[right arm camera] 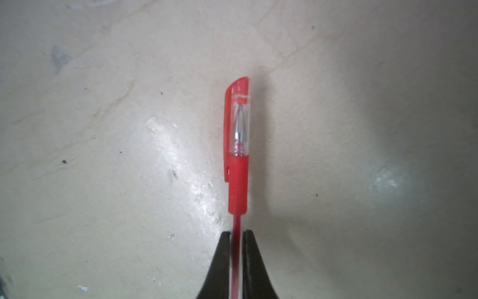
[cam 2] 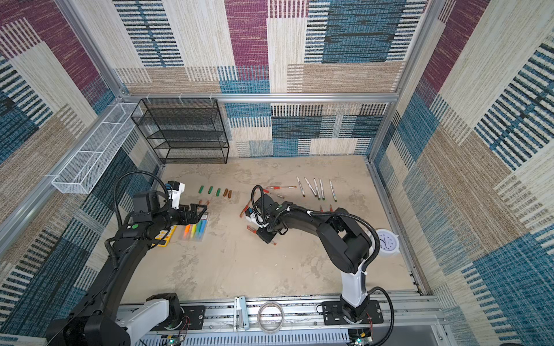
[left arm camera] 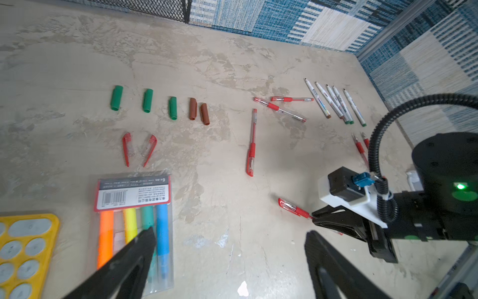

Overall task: Remove pen caps from pens
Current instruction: Pick up the pen from the center of the table.

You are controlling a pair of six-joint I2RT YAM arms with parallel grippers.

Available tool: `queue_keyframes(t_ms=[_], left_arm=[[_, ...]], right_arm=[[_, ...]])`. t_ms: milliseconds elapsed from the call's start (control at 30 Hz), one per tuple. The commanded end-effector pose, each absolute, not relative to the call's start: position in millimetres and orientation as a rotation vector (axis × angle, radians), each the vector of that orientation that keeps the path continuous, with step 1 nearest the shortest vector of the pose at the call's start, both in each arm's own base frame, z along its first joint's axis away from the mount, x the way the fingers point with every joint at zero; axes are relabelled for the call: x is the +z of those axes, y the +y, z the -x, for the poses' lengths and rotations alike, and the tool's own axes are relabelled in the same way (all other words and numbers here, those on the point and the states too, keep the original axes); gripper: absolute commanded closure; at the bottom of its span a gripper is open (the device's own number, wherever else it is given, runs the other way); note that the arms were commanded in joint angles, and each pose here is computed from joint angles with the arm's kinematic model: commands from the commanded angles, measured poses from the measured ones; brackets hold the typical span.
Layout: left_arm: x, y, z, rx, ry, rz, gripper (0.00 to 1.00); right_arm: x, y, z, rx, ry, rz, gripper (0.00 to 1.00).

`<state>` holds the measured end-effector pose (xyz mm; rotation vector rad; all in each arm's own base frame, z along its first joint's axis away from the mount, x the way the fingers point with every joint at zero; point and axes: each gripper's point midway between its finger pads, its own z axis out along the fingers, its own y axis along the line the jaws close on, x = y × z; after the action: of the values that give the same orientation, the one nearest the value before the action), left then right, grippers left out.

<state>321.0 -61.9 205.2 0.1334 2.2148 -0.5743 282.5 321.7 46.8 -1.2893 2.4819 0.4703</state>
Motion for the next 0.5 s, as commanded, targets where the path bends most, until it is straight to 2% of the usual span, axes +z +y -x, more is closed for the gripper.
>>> queue_keyframes(t_ms=[0,267,467], left_arm=[[226,-88,-317,-0.790,2.129,-0.185,0.08],[252,-119,-308,-1.159,2.012,-0.174,0.12],[249,-124,-308,-1.224,1.990,-0.173,0.16]], right_arm=[[78,349,-291,0.639,2.392,1.193,0.94],[140,385,-294,0.954,2.198,1.015,0.94],[185,395,-283,1.156,2.041,0.927,0.95]])
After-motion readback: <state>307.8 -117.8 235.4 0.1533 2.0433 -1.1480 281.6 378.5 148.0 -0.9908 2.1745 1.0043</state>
